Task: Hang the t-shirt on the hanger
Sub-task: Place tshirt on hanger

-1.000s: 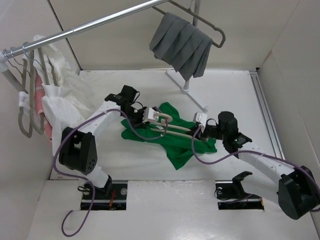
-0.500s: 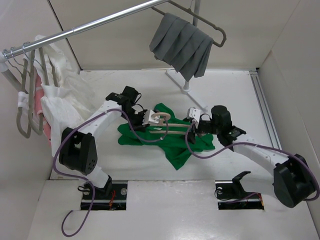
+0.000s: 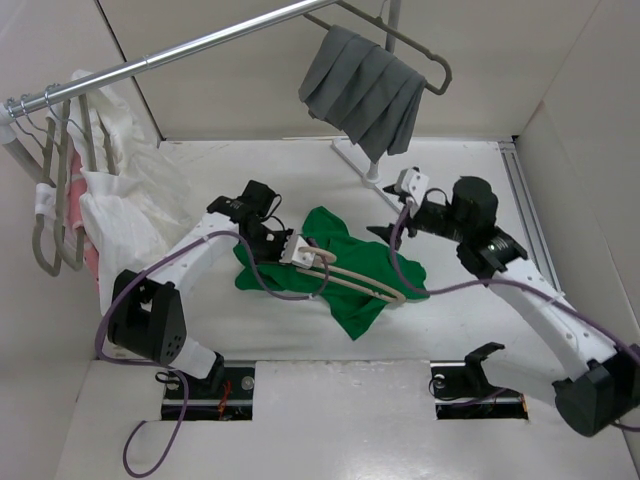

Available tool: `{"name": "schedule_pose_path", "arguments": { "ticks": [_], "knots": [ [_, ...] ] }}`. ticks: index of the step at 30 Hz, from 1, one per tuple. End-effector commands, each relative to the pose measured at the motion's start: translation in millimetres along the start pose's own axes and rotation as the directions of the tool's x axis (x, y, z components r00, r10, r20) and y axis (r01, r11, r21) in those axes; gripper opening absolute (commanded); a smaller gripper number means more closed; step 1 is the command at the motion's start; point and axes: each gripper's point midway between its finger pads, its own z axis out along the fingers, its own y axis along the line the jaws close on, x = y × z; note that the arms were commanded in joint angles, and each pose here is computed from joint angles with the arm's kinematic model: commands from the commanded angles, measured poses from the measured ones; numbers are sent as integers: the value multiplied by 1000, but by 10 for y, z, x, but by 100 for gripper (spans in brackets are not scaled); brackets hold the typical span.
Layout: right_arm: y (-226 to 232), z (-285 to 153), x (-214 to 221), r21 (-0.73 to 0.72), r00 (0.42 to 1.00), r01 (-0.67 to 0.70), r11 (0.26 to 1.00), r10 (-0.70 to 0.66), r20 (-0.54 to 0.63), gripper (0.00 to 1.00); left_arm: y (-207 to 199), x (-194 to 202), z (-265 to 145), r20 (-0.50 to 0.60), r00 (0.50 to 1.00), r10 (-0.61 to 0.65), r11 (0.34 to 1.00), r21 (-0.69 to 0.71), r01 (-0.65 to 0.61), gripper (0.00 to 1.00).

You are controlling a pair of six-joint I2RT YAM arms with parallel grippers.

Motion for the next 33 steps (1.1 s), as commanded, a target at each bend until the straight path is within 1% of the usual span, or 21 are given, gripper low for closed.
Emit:
{"name": "schedule_pose_path", "arguments": {
  "ticks": [1, 3, 4, 7, 10, 12, 13, 14, 15, 18, 19, 22, 23, 25, 26, 27, 28, 30, 31, 32, 33],
  "knots": [
    [-262, 404, 390, 104, 970, -178, 978, 193, -148, 93, 78, -42, -87, -5, 999, 33, 998, -56, -33, 0],
    [-258, 631, 534, 116, 944, -239, 964, 259, -204, 85, 105, -15, -61, -28, 1000, 12, 997, -73, -14, 0],
    [-169, 866, 590, 85, 927, -285, 955, 297, -231, 84, 101, -19, -66, -24, 1000, -1, 996, -87, -1, 0],
    [45, 1133, 739, 50, 896, -323, 945, 322, -307, 84, 86, 28, -76, -45, 999, -16, 994, -108, 11, 0],
    [96, 1317, 954, 51, 864, -339, 939, 332, -378, 84, 2, 63, -43, -47, 999, -24, 995, -94, 20, 0],
    [242, 1463, 1066, 3, 852, -339, 941, 308, -423, 84, -1, 64, -42, -46, 999, -20, 995, -102, 15, 0],
    [294, 1496, 1113, -13, 843, -338, 941, 297, -448, 84, -1, 64, -42, -46, 999, -20, 995, -102, 15, 0],
    [414, 1511, 1285, -31, 812, -354, 935, 291, -506, 84, -5, 64, -42, -45, 999, -31, 994, -102, 26, 0],
    [429, 1523, 1344, -37, 804, -354, 935, 284, -523, 84, 24, 58, -43, -43, 999, -25, 993, -112, 20, 0],
    [544, 1495, 1553, -45, 761, -387, 921, 291, -579, 78, 45, 38, -65, -37, 999, -38, 991, -130, 32, 0],
    [558, 1477, 1567, -45, 755, -391, 919, 292, -588, 75, 71, 33, -68, -35, 999, -32, 990, -139, 27, 0],
    [562, 1396, 1669, -16, 736, -379, 925, 291, -611, 74, 38, 50, -47, -35, 998, -48, 990, -132, 42, 0],
    [567, 1339, 1756, 5, 716, -373, 928, 291, -635, 74, 38, 50, -47, -35, 998, -48, 990, -132, 42, 0],
    [561, 1313, 1759, 12, 714, -368, 930, 290, -637, 73, 10, 67, -27, -37, 998, -52, 991, -124, 47, 0],
    [595, 1298, 1783, 5, 710, -376, 927, 291, -642, 70, 14, 53, -48, -35, 998, -48, 990, -132, 43, 0],
    [629, 1324, 1745, -18, 720, -390, 921, 293, -629, 62, 14, 53, -48, -35, 998, -48, 990, -132, 42, 0],
    [688, 1339, 1816, -31, 709, -408, 912, 295, -641, 55, 36, 48, -50, -34, 998, -43, 990, -139, 38, 0],
    [711, 1401, 1821, -67, 720, -409, 910, 276, -637, 42, 33, 48, -49, -33, 998, -52, 989, -140, 47, 0],
    [766, 1447, 1795, -101, 732, -428, 898, 280, -621, 31, 33, 48, -49, -33, 998, -52, 989, -140, 47, 0],
    [765, 1438, 1876, -103, 724, -448, 888, 293, -624, 25, 30, 32, -45, -24, 998, -51, 989, -137, 47, 0],
    [755, 1451, 1848, -117, 733, -460, 880, 302, -610, 18, 25, 32, -44, -22, 998, -61, 989, -137, 58, 0]
  ]
}}
